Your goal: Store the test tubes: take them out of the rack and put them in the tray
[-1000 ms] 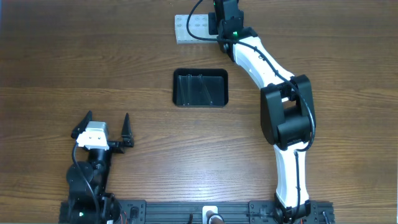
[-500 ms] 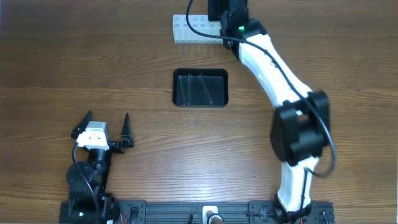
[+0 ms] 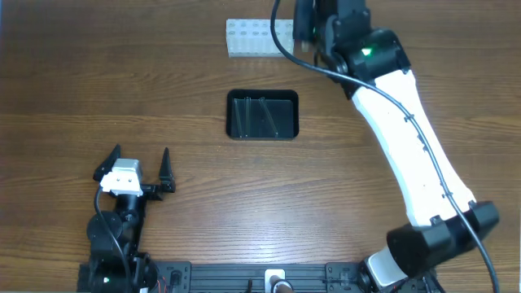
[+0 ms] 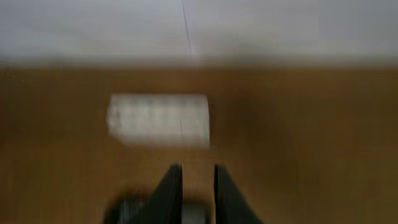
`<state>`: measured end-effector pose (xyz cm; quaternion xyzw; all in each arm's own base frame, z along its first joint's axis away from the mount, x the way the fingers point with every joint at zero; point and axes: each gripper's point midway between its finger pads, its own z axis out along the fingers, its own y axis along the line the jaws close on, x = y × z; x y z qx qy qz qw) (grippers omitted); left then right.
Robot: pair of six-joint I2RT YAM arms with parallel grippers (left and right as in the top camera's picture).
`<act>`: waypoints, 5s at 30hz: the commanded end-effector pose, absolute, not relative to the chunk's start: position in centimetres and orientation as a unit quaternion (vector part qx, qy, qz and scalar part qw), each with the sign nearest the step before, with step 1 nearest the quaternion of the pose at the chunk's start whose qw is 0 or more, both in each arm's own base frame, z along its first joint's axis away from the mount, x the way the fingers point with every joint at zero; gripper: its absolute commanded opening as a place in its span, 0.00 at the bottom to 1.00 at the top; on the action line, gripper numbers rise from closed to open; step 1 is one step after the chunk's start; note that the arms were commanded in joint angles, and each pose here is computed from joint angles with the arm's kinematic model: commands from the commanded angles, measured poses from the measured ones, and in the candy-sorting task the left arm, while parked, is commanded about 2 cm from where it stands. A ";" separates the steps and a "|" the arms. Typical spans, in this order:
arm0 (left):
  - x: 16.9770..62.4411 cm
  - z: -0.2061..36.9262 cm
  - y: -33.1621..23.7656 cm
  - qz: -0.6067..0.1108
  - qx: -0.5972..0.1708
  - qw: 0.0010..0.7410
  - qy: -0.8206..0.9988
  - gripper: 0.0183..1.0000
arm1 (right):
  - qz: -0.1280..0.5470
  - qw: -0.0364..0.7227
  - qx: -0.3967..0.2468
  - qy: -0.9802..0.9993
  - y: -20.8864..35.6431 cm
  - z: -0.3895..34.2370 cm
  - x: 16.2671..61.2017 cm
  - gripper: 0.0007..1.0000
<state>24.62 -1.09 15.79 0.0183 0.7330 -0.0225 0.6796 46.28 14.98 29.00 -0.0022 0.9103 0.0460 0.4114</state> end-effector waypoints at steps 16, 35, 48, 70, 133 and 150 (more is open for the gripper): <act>24.6 15.7 -1.1 -0.029 0.015 0.680 0.733 1.00 | 0.097 0.181 -0.019 0.979 19.7 9.7 44.6 0.04; 24.6 15.7 -1.1 -0.029 0.015 0.680 0.733 1.00 | 0.070 0.145 -0.021 0.987 20.1 5.2 44.2 0.06; 24.6 15.7 -1.1 -0.029 0.015 0.679 0.733 1.00 | 0.058 0.133 -0.014 0.989 19.6 4.4 43.5 0.09; 24.6 15.7 -1.1 -0.029 0.015 0.680 0.733 1.00 | 0.054 0.127 -0.014 0.990 19.4 3.3 42.9 0.25; 24.6 15.7 -1.1 -0.029 0.015 0.680 0.733 1.00 | -0.042 0.718 0.046 0.693 -1.7 18.4 24.7 0.99; 24.6 15.7 -1.1 -0.029 0.015 0.680 0.733 1.00 | -0.076 0.686 0.064 0.721 -3.0 16.3 24.3 0.99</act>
